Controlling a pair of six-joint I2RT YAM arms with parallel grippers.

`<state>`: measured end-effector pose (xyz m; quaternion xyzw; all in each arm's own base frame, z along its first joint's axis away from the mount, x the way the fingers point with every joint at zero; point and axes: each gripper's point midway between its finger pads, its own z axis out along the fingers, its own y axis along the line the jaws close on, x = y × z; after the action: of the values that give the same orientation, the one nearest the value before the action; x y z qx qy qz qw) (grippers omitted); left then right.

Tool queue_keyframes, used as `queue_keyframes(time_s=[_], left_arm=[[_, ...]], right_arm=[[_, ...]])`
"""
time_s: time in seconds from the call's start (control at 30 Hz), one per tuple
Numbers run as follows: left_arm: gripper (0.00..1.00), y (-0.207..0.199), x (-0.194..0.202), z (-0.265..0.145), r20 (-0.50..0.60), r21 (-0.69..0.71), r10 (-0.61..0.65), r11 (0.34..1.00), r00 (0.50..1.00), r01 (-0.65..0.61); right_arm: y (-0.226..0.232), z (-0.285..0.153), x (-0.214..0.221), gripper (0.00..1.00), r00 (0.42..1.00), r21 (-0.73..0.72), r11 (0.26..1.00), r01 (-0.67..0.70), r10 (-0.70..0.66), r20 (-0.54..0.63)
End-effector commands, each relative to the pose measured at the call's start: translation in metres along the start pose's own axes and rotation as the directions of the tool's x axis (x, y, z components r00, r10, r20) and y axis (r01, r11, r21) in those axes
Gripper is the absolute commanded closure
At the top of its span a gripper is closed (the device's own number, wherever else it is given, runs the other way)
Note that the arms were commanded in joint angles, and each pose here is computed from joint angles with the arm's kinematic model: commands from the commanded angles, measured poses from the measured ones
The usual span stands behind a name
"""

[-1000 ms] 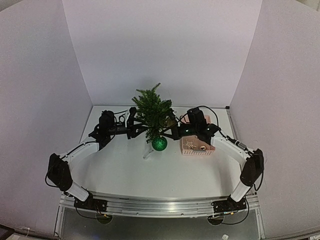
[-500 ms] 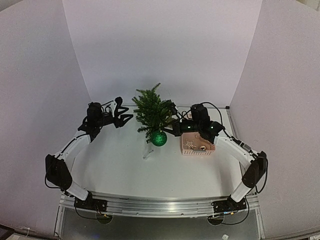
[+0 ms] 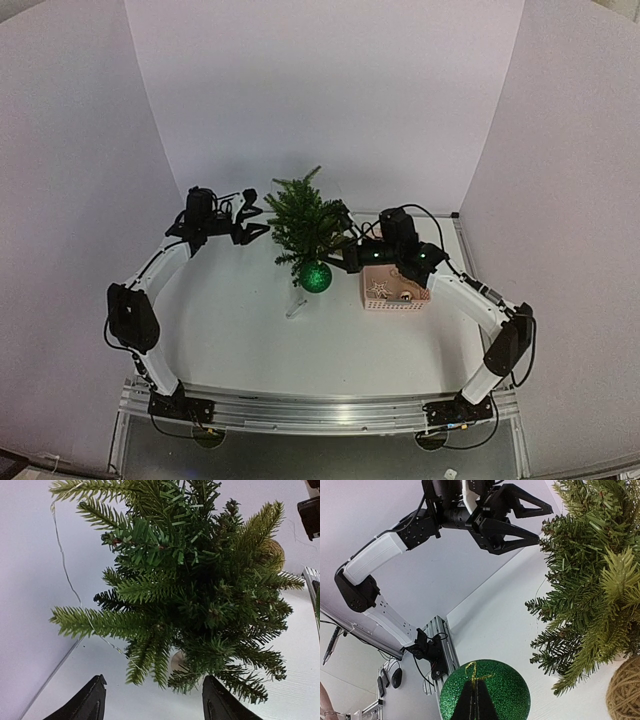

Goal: Decorate the small christmas tree

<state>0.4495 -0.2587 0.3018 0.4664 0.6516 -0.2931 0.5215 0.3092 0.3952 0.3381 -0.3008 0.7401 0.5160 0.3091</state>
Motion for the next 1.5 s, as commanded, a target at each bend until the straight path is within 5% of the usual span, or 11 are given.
queue_keyframes(time_s=[0.0, 0.17, 0.73, 1.07, 1.47], left_arm=[[0.40, -0.001, -0.016, 0.002, 0.020, 0.055, 0.055, 0.997, 0.998, -0.056], [0.54, 0.003, -0.014, 0.008, 0.008, 0.071, 0.014, 0.997, 1.000, -0.014], [0.71, -0.004, -0.005, 0.022, -0.019, 0.078, -0.054, 0.995, 0.998, 0.055], [0.97, -0.007, -0.010, 0.016, -0.020, 0.059, -0.148, 0.987, 0.989, 0.149], [1.00, -0.011, -0.011, 0.000, -0.030, -0.032, -0.360, 0.933, 0.933, 0.359]], right_arm=[[0.020, -0.010, -0.021, 1.00, 0.997, -0.014, 0.998, 0.061, -0.060, 0.052], [0.021, -0.013, -0.023, 1.00, 0.996, -0.007, 0.998, 0.070, -0.070, 0.062], [0.022, -0.011, -0.025, 1.00, 0.995, -0.017, 0.997, 0.081, -0.080, 0.059], [0.021, -0.011, -0.022, 1.00, 0.996, -0.014, 0.997, 0.070, -0.069, 0.055], [0.022, -0.006, -0.021, 1.00, 0.997, -0.027, 0.997, 0.066, -0.065, 0.047]])
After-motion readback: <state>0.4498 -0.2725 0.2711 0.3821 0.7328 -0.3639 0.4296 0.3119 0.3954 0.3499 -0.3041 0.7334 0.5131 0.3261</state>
